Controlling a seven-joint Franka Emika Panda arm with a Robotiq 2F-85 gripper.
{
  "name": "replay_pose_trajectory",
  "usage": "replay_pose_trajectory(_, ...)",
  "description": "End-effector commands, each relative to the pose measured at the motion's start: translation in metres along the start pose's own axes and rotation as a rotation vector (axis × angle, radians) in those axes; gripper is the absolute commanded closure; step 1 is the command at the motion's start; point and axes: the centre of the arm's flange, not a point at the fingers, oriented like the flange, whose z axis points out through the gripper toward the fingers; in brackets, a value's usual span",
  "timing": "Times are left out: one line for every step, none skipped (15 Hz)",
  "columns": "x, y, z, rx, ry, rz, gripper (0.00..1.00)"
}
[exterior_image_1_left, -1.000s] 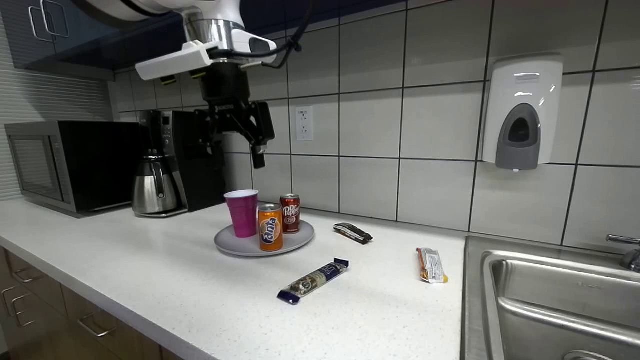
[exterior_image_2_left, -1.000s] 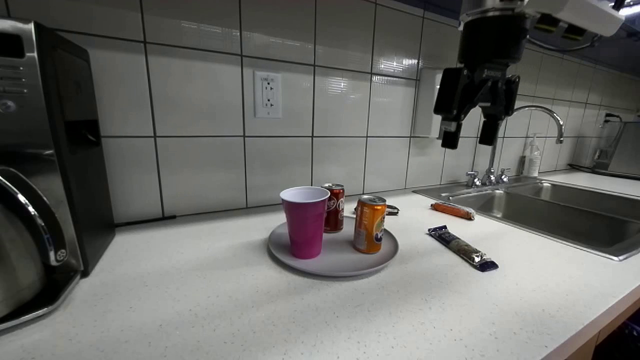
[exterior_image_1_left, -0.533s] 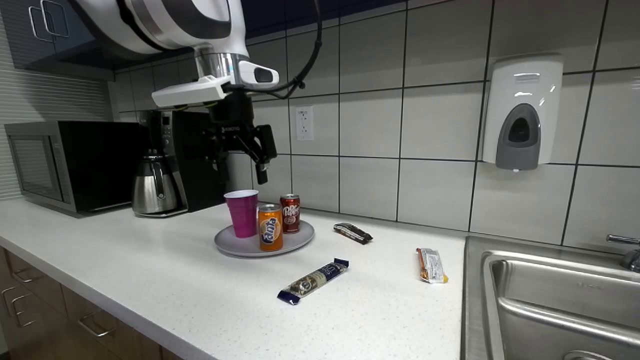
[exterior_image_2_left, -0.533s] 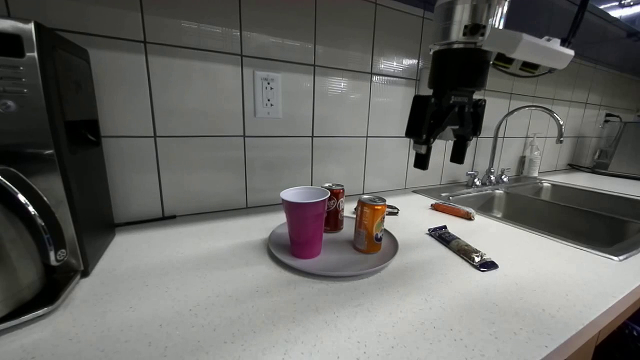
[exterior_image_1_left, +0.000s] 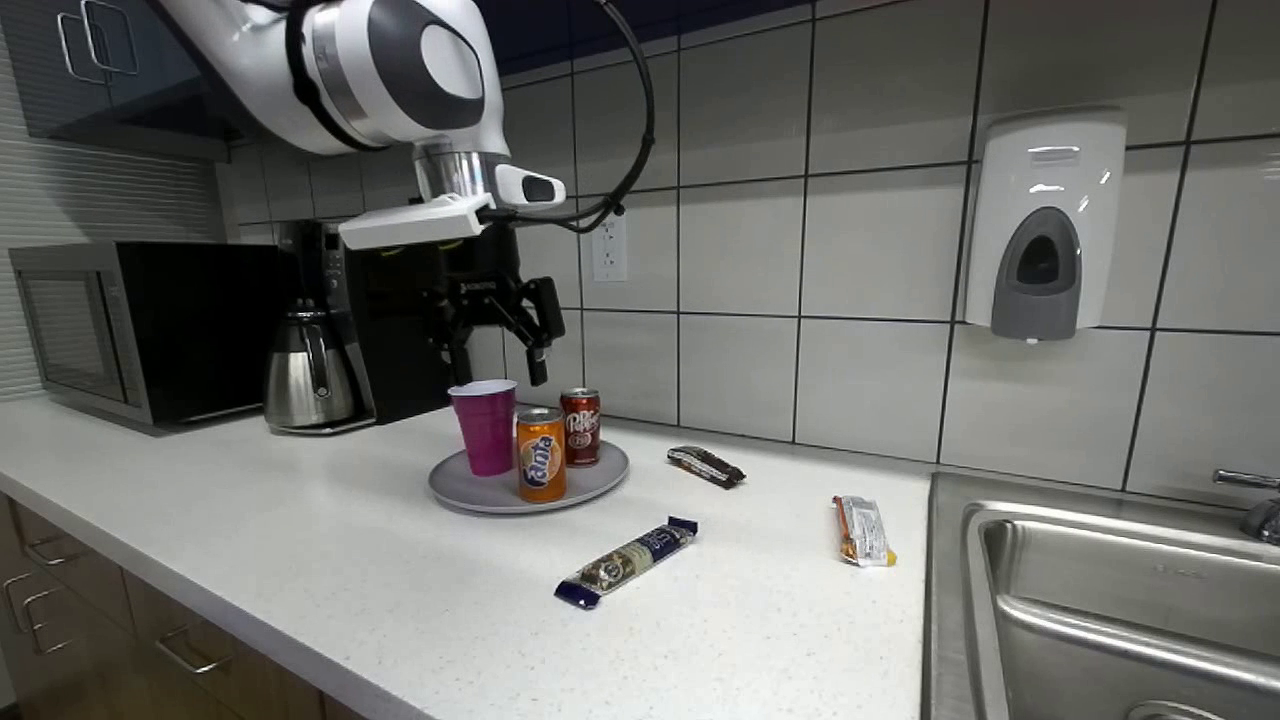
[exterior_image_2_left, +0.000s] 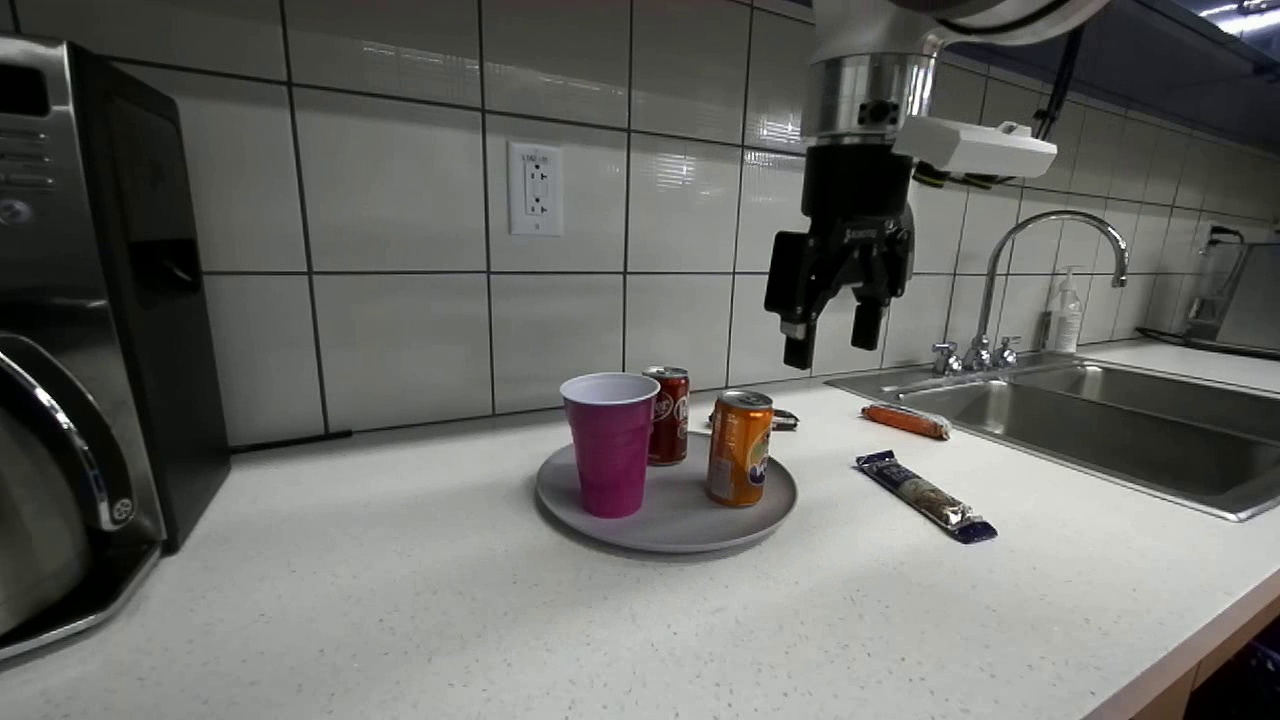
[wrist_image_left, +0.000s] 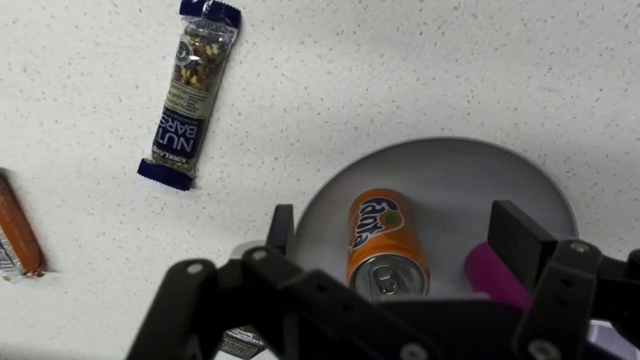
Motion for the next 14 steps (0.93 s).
replay_pose_trajectory(0.028,-0.005,0.009,-0.029,0.000,-0.018,0.00)
replay_pose_trajectory(0.033,-0.005,0.011,-0.030,-0.002,-0.027,0.00)
replay_pose_trajectory(0.038,-0.007,0.013,-0.026,-0.003,-0.036,0.00)
replay_pose_trajectory(0.041,-0.009,0.015,-0.023,-0.004,-0.043,0.00)
replay_pose_trajectory(0.045,-0.011,0.018,-0.024,-0.005,-0.048,0.00)
replay_pose_trajectory(0.049,-0.013,0.020,-0.019,-0.008,-0.053,0.00)
replay_pose_trajectory(0.053,-0.015,0.023,-0.019,-0.011,-0.058,0.00)
replay_pose_trajectory(0.056,-0.016,0.026,-0.015,-0.015,-0.061,0.00)
replay_pose_trajectory(0.059,-0.018,0.029,-0.011,-0.019,-0.063,0.00)
replay_pose_trajectory(0.062,-0.019,0.032,-0.011,-0.021,-0.065,0.00)
replay_pose_trajectory(0.064,-0.020,0.034,-0.007,-0.025,-0.068,0.00)
replay_pose_trajectory(0.067,-0.020,0.037,-0.005,-0.026,-0.069,0.00)
replay_pose_trajectory(0.070,-0.020,0.039,-0.003,-0.029,-0.070,0.00)
replay_pose_trajectory(0.073,-0.020,0.043,-0.001,-0.034,-0.070,0.00)
